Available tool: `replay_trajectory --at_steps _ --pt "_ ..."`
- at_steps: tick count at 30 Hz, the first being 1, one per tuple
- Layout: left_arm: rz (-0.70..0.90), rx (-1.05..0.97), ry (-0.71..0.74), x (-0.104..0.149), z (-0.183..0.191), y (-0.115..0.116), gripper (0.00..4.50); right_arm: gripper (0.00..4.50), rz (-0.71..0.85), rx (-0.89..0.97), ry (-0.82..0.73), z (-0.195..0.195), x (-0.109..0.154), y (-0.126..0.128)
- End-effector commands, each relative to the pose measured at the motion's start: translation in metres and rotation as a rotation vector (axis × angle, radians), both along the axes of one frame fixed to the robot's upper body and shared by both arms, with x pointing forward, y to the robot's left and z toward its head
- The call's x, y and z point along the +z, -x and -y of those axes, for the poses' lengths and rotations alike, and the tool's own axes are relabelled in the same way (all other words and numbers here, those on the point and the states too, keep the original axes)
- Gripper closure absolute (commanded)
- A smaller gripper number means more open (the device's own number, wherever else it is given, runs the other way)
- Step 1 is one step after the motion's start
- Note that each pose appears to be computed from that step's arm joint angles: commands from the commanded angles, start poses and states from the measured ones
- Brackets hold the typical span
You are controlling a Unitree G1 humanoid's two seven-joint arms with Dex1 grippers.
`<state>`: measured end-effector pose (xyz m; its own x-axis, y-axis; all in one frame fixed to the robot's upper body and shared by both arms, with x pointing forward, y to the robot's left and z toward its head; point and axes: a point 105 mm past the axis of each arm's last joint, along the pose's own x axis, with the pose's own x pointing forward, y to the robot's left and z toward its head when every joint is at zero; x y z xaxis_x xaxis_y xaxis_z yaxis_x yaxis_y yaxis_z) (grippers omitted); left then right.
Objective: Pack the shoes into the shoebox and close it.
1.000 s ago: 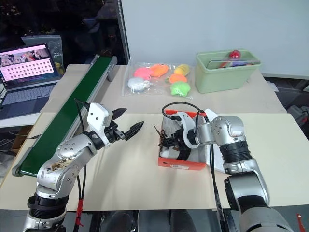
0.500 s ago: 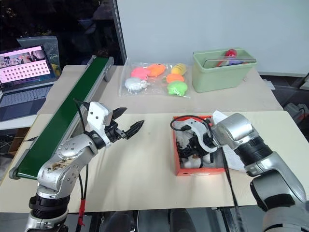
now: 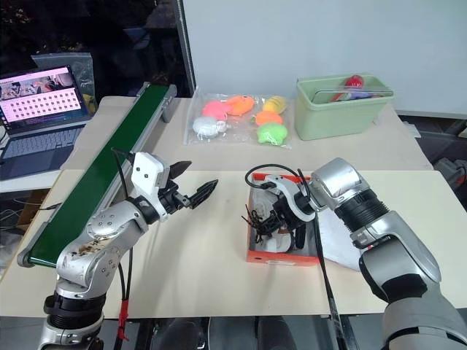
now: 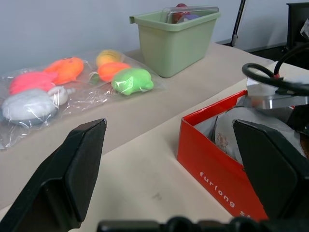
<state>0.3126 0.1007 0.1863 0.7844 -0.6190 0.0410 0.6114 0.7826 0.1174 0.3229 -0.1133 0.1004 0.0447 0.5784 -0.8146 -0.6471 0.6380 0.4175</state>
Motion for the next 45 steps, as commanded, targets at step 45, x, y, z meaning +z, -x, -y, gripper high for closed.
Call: replay_trajectory --at_steps 45 --pt "0.065 -0.022 -0.006 0.021 -0.001 0.001 0.00 0.03 0.391 -0.255 -0.171 0.004 0.038 0.012"
